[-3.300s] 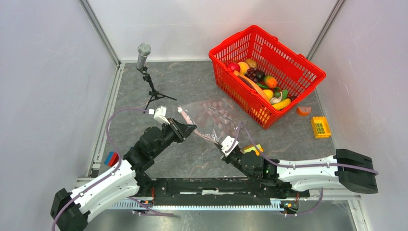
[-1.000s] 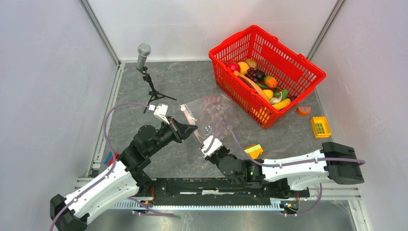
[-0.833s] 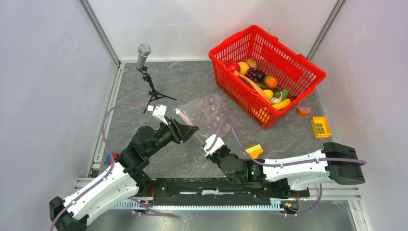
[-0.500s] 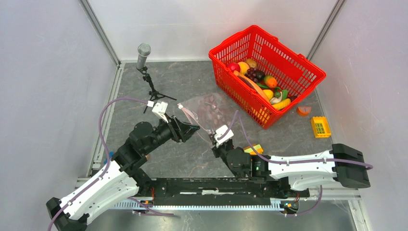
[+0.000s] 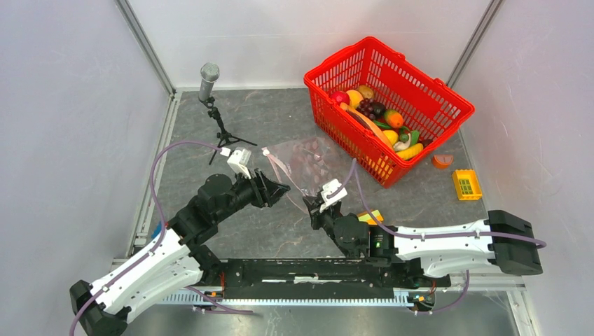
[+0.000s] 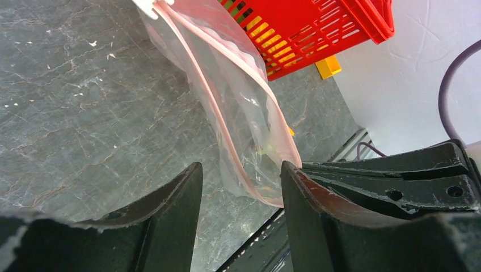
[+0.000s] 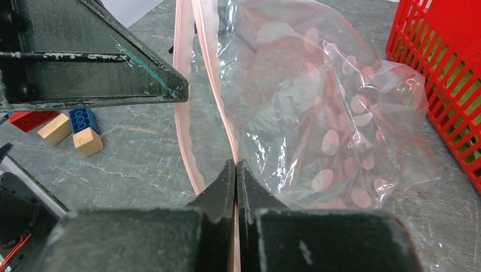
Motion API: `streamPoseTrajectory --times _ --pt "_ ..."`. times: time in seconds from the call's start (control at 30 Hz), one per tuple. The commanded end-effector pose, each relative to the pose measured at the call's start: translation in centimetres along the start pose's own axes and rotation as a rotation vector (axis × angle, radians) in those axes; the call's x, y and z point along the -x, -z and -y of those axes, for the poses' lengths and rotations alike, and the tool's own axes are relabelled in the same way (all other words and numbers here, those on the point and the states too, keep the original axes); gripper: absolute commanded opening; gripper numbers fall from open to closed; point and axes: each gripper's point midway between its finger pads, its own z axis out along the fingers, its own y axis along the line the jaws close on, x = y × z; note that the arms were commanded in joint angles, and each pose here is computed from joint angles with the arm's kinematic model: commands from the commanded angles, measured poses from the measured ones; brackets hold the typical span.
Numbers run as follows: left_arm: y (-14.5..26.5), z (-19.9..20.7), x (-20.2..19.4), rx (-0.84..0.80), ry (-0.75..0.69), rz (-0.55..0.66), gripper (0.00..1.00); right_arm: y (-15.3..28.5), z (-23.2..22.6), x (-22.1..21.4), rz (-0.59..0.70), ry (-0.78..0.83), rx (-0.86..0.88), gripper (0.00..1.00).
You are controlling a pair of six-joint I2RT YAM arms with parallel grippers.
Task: Place the food in the zip-top bag and seal the zipper
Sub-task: Open the zipper of the food storage bag at the center of the board.
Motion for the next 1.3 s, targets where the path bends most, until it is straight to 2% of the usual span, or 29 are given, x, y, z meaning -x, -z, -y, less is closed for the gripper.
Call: streamPoseTrajectory --times 0.0,0.13,0.3,0.37,0.5,0.63,0.87,0.93,1.1,1.27 --pt "0.0 -0.2 0.7 0.020 -0.051 0.027 0.60 0.0 -0.3 1.3 0.026 -0.071 0.009 0.00" --pt "-0.5 -1.6 0.2 0.083 -0.043 0.018 0.60 0.3 -0.8 1.7 0.046 -0.097 0.053 0.00" --pt "-0.9 -2.5 0.4 0.127 -0.040 0.031 0.50 0.6 -1.3 1.8 0.047 -0.110 0.098 0.00" --pt "-1.0 -2.5 0.5 0.132 -0.046 0.033 0.37 0.8 -1.2 1.9 0.051 -0.122 0.104 0.00" --pt "-0.9 -2.5 0.9 0.137 -0.057 0.046 0.17 1.0 -0.6 1.9 0.061 -0.148 0.090 0.00" --pt "-0.3 -3.4 1.5 0.198 -0.091 0.058 0.02 1.0 -0.1 2.5 0.075 -0.142 0.072 0.00" --pt "2.6 -4.4 5.1 0.373 -0.203 0.075 0.02 0.9 1.0 4.3 0.125 -0.179 0.014 0.00" --pt "3.2 -3.7 6.0 0.387 -0.221 0.056 0.02 0.6 0.5 4.6 0.129 -0.173 0.028 0.00" --pt "3.9 -3.1 6.8 0.477 -0.268 -0.078 0.02 -0.3 -0.3 4.9 0.131 -0.171 0.010 0.00" --pt "4.2 -1.1 7.5 0.473 -0.310 -0.107 0.02 -1.4 -1.5 5.5 0.130 -0.167 0.016 0.03"
